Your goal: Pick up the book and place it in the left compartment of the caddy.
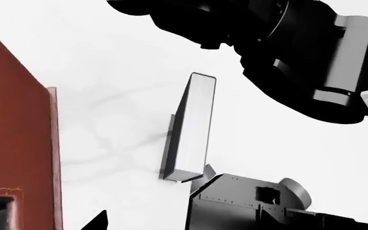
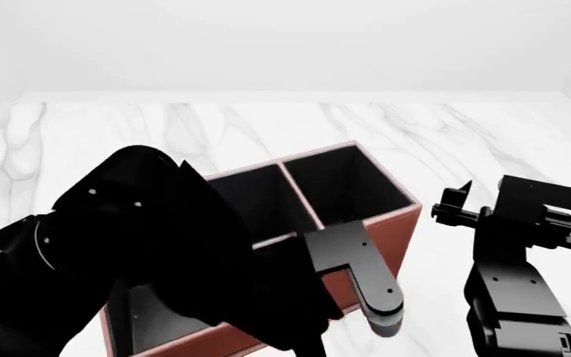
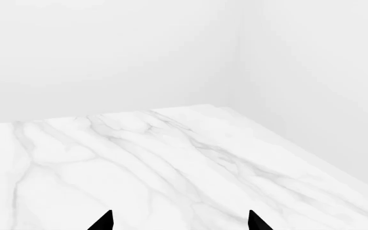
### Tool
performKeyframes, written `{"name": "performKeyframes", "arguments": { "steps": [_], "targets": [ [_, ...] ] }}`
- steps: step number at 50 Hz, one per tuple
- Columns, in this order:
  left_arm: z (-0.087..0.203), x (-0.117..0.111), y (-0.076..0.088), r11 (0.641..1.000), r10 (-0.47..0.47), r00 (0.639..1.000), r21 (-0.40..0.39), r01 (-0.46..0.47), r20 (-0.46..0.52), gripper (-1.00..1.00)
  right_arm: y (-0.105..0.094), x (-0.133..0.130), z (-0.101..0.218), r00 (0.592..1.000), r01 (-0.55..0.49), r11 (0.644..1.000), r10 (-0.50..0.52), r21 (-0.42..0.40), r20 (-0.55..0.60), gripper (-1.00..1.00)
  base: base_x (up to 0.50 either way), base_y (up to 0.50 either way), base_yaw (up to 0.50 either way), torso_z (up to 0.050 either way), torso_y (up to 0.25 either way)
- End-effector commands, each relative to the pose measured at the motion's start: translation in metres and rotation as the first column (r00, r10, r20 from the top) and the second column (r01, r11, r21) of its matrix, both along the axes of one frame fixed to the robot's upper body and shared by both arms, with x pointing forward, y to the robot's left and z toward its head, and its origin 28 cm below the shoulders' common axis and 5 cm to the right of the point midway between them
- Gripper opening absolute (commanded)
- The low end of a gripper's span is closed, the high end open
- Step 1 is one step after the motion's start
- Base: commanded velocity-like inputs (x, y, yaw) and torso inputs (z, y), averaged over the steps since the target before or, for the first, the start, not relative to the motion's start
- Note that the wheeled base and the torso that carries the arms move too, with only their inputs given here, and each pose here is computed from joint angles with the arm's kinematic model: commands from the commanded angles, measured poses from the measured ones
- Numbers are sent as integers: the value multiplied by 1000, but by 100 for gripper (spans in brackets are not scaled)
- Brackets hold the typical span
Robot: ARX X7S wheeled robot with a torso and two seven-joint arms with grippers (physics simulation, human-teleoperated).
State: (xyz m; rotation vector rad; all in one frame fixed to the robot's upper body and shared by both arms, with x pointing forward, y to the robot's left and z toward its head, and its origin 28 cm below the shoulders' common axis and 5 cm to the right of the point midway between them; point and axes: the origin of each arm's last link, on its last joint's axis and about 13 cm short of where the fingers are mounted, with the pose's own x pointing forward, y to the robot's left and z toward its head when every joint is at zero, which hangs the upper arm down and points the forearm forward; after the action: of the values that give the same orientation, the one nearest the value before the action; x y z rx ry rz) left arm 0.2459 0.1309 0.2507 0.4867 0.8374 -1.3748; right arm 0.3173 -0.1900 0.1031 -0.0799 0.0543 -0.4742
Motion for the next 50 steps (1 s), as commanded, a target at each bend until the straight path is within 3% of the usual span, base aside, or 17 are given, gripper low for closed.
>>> {"name": "performKeyframes", "arguments": {
  "steps": [1, 13, 23, 50],
  "targets": [
    [2, -4, -16, 995, -75, 997, 69, 75, -11, 100, 1, 1, 1, 1000, -5, 1000, 5, -8, 0, 100, 0, 0, 0, 0, 0],
    [-10, -8, -36, 980, -166, 986, 104, 167, -18, 100, 1, 1, 2, 1000, -5, 1000, 5, -2, 5, 100, 0, 0, 0, 0, 0],
    [-21, -5, -46, 975, -204, 979, 87, 206, -27, 100, -2, -1, 5, 1000, 6, 1000, -6, -3, 11, 100, 0, 0, 0, 0, 0],
    [-45, 9, -47, 976, -194, 980, 91, 197, -32, 100, -2, -1, 3, 1000, 8, 1000, -8, 1, 17, 100, 0, 0, 0, 0, 0]
  ]
}}
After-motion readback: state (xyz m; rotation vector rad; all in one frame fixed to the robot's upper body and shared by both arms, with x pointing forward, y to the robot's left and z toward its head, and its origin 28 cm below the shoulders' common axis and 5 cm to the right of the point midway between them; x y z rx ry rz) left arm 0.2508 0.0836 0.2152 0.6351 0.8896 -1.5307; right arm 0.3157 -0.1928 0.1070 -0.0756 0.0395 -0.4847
